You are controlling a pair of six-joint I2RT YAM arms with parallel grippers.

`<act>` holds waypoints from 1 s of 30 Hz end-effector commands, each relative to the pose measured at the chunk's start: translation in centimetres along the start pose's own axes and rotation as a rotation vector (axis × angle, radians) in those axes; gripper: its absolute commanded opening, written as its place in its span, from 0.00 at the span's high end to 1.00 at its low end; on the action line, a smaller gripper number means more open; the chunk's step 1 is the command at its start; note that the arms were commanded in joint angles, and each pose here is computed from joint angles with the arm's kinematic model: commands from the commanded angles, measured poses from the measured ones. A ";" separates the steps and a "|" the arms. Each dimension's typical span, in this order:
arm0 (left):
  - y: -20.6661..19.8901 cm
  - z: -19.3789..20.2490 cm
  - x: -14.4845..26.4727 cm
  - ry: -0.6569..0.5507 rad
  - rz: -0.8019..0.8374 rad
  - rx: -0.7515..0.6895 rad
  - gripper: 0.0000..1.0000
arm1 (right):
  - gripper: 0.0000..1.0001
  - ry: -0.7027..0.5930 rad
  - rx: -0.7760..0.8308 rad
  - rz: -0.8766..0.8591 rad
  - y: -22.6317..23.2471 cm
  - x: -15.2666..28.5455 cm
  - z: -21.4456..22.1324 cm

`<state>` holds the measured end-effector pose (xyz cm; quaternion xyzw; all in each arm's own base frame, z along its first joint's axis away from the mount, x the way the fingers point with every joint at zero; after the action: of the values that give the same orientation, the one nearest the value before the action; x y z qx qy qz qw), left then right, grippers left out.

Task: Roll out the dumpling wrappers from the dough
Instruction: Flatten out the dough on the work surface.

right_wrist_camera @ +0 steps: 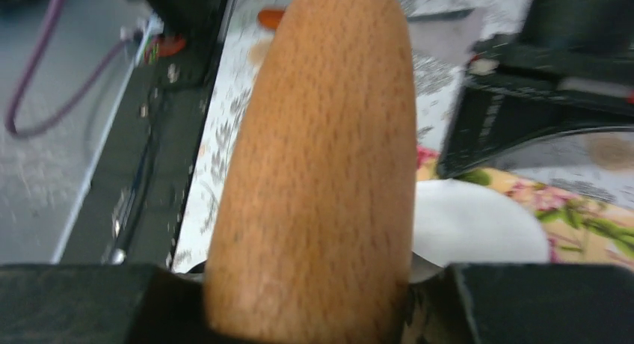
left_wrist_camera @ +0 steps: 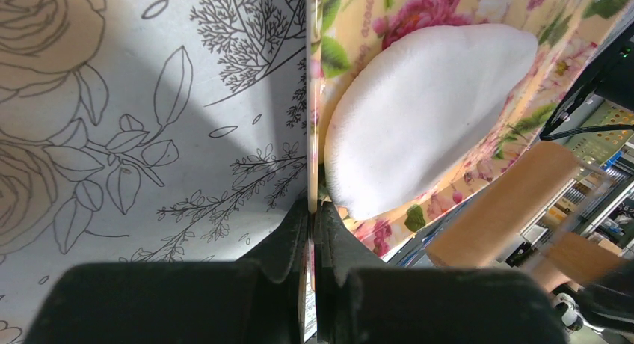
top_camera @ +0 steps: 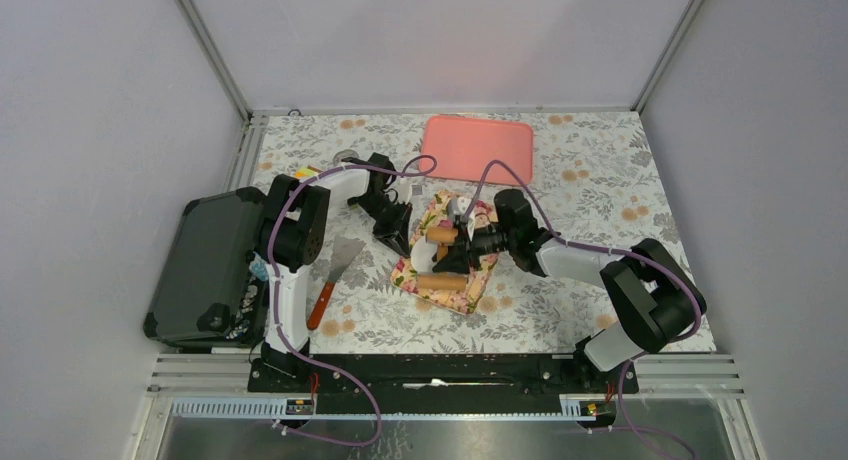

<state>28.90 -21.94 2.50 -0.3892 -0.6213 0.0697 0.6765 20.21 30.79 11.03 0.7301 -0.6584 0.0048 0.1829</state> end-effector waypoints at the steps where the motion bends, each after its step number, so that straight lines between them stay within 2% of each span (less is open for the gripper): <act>1: 5.0 -0.4 -1.0 -0.004 -0.199 -0.051 1.00 | 1.00 -0.270 -0.094 0.083 -2.2 2.3 -9.7; 6: 5.0 -0.4 -0.9 -0.005 -0.200 -0.052 1.00 | 1.00 -0.299 -0.116 0.240 -6.5 2.3 -10.4; 10: 5.0 -0.3 -1.0 -0.003 -0.199 -0.050 1.00 | 1.00 -0.227 -0.081 0.311 -8.2 1.4 -6.8; 13: 5.0 -0.4 -1.0 -0.005 -0.200 -0.050 1.00 | 1.00 -0.120 -0.012 0.331 -8.6 0.4 -3.6; 21: 4.7 -0.5 -0.7 -0.019 -0.197 -0.045 1.00 | 1.00 0.094 0.073 0.234 -5.9 -1.5 2.2; 30: 4.4 -1.8 0.2 -0.061 -0.218 -0.068 1.00 | 1.00 0.233 0.025 0.125 -3.1 -1.0 6.4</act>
<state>28.93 -21.95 2.59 -0.3846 -0.6245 0.0657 0.6766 25.67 32.80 9.29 0.6732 -0.7215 0.0921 0.1329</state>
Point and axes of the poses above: each gripper's point midway between its finger pads, its own x axis back along the fingers, its own y axis along the line the jaws close on, z = x × y, the point moved 1 cm from there along x, back along the fingers, and after that the axes turned 5 degrees about -x, right-handed, at the moved point
